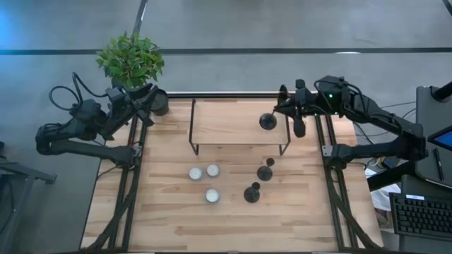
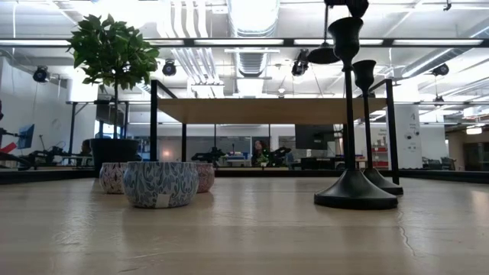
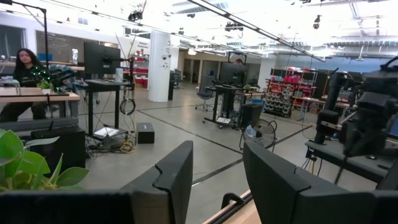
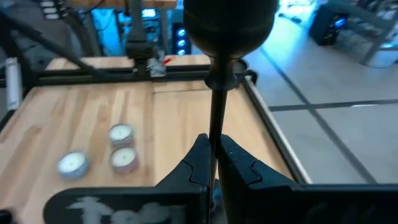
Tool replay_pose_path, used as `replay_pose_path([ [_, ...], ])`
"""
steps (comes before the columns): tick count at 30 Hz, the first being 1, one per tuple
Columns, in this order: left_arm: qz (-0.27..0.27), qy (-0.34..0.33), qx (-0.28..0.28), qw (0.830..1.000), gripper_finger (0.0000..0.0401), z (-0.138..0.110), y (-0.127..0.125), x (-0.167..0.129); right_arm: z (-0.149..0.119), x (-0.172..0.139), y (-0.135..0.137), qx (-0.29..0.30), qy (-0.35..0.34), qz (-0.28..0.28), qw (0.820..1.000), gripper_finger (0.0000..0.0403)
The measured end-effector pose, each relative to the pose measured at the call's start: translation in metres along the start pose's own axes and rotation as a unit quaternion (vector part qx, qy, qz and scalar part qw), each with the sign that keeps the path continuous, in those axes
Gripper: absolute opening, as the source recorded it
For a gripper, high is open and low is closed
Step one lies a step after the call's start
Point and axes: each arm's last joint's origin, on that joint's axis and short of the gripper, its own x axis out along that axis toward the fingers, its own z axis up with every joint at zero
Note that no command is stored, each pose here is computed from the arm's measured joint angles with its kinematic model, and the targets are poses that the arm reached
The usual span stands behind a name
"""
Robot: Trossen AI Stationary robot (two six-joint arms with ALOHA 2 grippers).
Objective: Pick & Place candle stick holders
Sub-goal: Put the bottom right black candle holder on the shelf
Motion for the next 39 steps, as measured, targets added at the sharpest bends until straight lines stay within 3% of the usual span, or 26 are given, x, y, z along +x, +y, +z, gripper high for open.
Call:
replay_pose_path([
  [10, 0.0, 0.0, 0.0, 1.0, 0.0149, 0.0, 0.0, 0.0, -0.012, 0.011, -0.023, 0.032, -0.037, -0.06, 0.997, 0.0008],
  [25, 0.0, 0.0, 0.0, 1.0, 0.0149, 0.0, 0.0, 0.0, -0.044, 0.025, -0.057, 0.071, -0.007, -0.124, 0.99, 0.0008],
  [39, 0.0, 0.0, 0.0, 1.0, 0.0149, 0.0, 0.0, 0.0, -0.033, 0.036, -0.078, 0.076, 0.055, -0.124, 0.988, 0.0008],
])
